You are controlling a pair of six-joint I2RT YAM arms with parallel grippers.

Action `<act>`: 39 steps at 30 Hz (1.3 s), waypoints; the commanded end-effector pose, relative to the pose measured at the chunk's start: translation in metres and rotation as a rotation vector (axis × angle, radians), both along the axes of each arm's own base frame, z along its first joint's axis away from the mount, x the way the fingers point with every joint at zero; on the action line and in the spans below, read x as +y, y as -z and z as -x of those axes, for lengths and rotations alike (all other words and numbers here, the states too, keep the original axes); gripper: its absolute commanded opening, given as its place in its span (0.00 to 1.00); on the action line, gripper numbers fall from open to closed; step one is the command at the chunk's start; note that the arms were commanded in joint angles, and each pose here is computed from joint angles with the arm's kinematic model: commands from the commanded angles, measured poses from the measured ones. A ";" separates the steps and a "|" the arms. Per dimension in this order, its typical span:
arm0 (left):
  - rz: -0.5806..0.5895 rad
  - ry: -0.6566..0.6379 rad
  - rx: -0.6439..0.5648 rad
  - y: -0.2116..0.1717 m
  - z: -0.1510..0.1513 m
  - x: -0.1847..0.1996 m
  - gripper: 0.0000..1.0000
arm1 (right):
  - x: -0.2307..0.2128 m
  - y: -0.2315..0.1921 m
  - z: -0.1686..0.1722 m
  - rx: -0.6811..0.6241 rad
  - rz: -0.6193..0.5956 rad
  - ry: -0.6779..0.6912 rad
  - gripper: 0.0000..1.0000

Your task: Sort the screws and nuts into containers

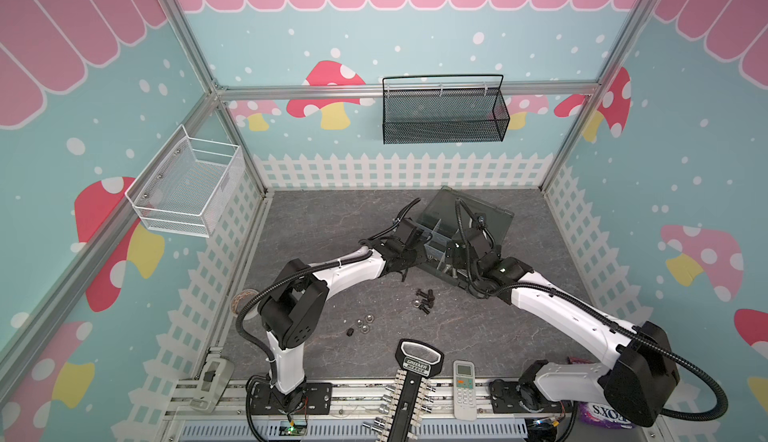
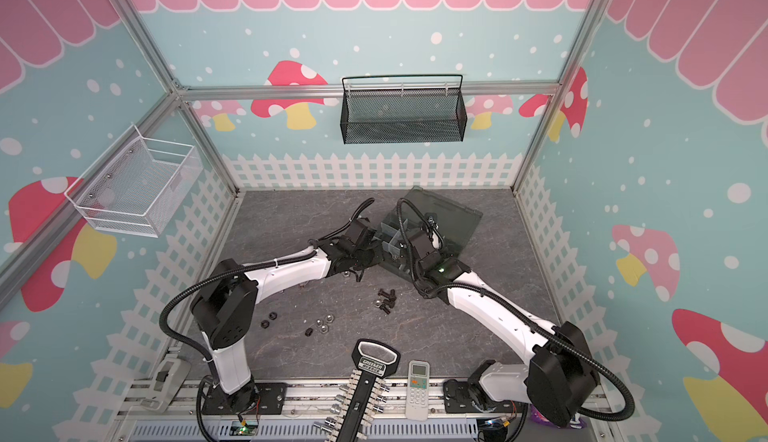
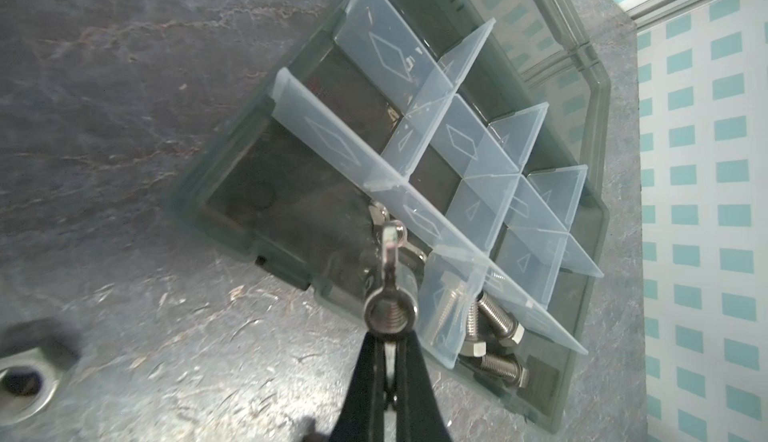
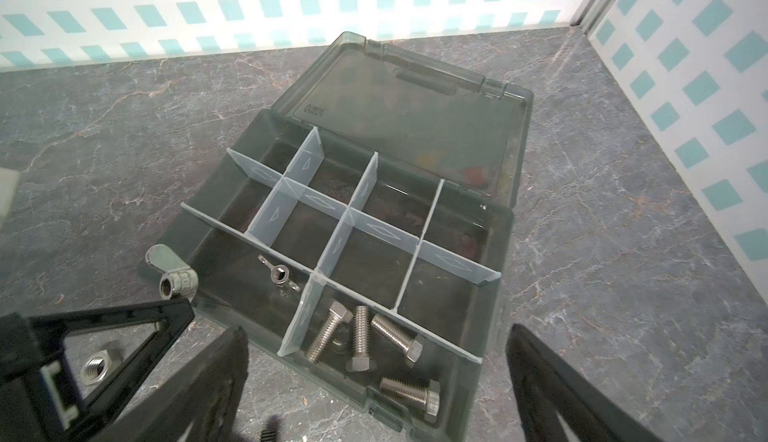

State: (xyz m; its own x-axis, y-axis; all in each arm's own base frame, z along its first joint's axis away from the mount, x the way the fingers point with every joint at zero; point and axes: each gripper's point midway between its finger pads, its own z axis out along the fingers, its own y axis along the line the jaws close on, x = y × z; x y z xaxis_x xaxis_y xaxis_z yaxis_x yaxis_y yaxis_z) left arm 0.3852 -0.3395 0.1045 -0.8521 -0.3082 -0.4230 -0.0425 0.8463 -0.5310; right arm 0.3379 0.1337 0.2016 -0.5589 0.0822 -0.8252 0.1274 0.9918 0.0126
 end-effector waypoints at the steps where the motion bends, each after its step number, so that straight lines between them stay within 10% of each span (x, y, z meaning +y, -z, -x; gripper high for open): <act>1: 0.018 -0.029 0.005 0.004 -0.011 -0.009 0.00 | -0.016 -0.010 0.008 -0.042 -0.010 0.067 0.98; 26: 0.005 -0.085 -0.036 -0.010 -0.019 0.003 0.35 | -0.026 -0.016 0.018 -0.078 -0.050 0.084 0.98; 39: -0.076 -0.250 -0.077 -0.032 0.013 0.110 0.56 | -0.021 -0.009 0.015 -0.057 -0.045 0.075 0.98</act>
State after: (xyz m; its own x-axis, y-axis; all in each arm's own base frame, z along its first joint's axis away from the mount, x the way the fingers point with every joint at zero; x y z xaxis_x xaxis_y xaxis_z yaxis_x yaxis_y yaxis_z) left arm 0.3803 -0.2663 0.1565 -0.7360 -0.4436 -0.5113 -0.1225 0.8302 -0.5438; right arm 0.3223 0.1134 0.2148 -0.5004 0.1417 -0.8541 0.1808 0.9819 0.0570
